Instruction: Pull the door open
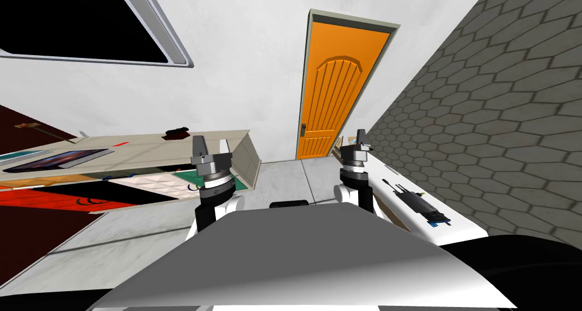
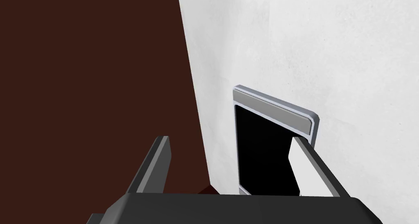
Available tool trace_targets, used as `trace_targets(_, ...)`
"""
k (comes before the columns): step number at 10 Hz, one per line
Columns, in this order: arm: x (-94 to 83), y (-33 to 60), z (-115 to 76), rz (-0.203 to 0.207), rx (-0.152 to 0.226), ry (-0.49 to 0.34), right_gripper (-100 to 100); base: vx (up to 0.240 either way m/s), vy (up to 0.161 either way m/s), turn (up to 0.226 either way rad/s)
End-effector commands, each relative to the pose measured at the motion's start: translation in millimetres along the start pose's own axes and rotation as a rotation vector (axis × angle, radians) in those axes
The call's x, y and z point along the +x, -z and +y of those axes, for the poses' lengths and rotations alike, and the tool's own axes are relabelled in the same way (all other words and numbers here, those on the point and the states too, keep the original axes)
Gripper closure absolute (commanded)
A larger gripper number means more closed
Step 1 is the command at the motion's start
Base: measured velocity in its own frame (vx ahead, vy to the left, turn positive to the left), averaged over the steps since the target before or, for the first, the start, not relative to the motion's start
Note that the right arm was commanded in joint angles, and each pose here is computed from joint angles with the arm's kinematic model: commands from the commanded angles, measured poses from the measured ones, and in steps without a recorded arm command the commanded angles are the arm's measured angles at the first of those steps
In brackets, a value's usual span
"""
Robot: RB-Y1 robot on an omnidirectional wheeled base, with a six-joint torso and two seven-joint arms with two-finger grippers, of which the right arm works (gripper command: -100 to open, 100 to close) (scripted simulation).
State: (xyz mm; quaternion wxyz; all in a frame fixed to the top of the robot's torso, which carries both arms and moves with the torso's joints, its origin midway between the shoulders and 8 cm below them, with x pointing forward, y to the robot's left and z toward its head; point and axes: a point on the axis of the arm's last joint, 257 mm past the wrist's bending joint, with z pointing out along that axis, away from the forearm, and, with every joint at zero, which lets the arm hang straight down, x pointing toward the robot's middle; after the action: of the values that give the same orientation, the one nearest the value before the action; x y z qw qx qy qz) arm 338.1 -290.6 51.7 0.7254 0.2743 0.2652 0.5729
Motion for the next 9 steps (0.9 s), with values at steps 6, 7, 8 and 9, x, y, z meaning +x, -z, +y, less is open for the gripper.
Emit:
trace_targets(6, 13.6, 3.0, -42.8, 0.06, 0.05, 0.109, -100, 0.088, 0.003, -0.016)
trace_targets(7, 16.9, 4.0, -54.0, 0.076, 0.063, 0.138, -100, 0.097, 0.007, -0.026)
trace_targets(8, 18.8, 4.6, -60.7, 0.085, 0.07, 0.155, -100, 0.119, 0.018, -0.023)
trace_targets(9, 20.7, 5.3, -67.4, 0.095, 0.077, 0.173, -100, 0.111, 0.024, -0.013)
